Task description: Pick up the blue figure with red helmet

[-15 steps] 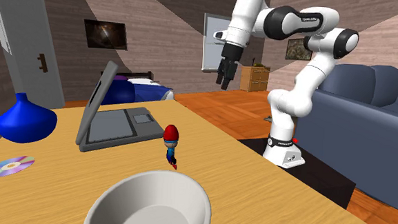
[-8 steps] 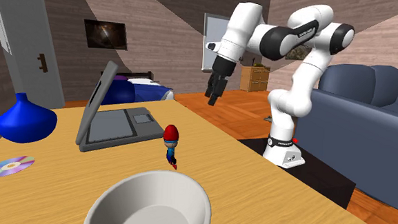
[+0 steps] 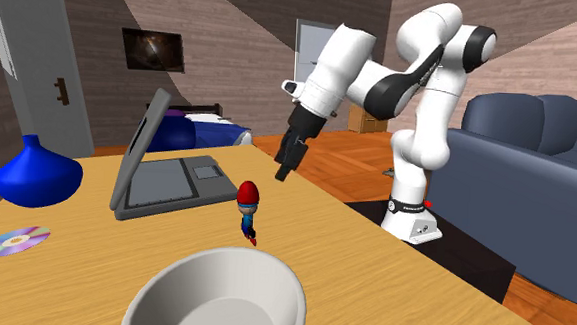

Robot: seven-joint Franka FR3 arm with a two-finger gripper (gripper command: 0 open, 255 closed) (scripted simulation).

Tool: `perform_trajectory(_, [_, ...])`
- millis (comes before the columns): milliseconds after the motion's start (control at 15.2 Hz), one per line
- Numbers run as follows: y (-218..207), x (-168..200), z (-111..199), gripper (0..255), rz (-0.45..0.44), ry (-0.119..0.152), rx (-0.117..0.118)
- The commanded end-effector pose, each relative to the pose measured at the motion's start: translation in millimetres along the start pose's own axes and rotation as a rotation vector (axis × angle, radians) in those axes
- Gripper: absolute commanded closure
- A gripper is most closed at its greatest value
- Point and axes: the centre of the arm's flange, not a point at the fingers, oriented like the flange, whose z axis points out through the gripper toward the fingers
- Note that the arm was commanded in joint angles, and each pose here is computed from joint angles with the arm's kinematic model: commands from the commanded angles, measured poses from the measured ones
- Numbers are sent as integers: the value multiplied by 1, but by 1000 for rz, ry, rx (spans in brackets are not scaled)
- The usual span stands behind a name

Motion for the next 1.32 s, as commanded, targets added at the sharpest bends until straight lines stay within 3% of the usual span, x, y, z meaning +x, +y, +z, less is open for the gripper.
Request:
perform_trajectory(0, [-19,12,18,0,6,31,-5])
perform_trajectory(264, [-54,29,45,0,13,82,-18])
perform_trajectory(858, [-59,12,81,0,13,82,-18])
perform_trajectory(924, [-58,12,81,255,13,82,-18])
perform_trajectory(1254, [-57,12,81,255,13,82,-18])
